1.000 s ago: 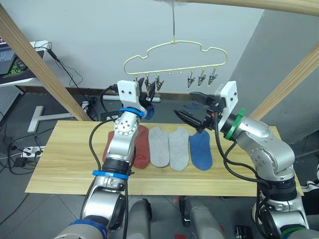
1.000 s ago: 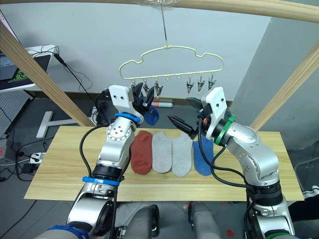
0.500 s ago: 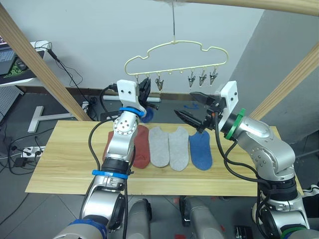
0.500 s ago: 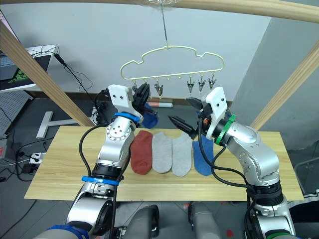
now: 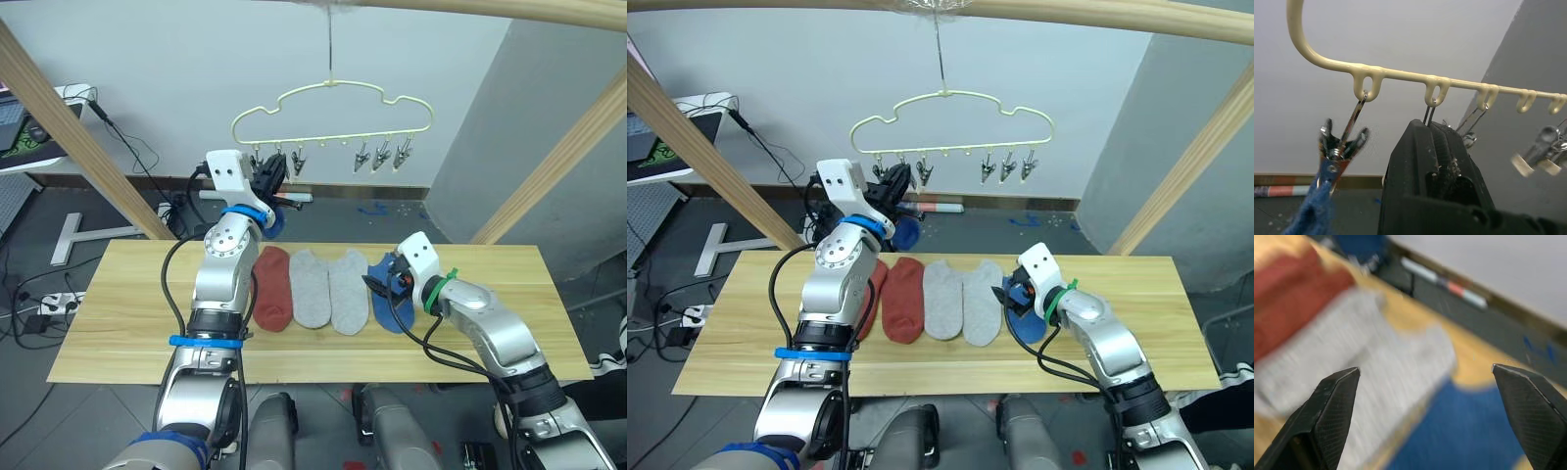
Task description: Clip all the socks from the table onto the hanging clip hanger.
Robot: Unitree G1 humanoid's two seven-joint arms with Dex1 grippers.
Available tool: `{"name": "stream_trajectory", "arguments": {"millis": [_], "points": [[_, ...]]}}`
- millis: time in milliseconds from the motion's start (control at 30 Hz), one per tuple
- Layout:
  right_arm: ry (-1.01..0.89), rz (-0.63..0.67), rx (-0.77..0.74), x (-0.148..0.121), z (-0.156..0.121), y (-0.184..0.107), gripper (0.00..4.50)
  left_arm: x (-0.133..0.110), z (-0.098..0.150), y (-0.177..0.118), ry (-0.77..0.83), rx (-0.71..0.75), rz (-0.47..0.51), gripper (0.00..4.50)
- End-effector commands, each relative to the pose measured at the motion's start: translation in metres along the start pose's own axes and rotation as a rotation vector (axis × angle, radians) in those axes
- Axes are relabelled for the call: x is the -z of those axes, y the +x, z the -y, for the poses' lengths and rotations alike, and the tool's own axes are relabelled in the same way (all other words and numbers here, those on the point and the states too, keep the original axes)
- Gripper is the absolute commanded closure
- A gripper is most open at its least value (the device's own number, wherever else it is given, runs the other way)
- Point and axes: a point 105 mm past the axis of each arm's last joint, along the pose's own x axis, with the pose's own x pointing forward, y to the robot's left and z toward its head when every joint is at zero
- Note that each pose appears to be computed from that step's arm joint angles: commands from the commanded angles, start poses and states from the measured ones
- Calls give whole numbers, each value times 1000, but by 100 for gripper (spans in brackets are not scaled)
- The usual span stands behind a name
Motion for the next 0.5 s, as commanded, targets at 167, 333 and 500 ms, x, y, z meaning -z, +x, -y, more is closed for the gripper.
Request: {"name": "stream_trajectory", "arguments": {"millis": [167,333,500], "points": [[33,-22,82,13,16,18,0,-2,-4,-8,10,-7,-8,449],[101,-83,136,34,23,38,0,-2,-2,-10,8,-6,-15,449],[54,-179,126,71,24,35,17,-2,-2,-11,10,-2,-21,450]]}}
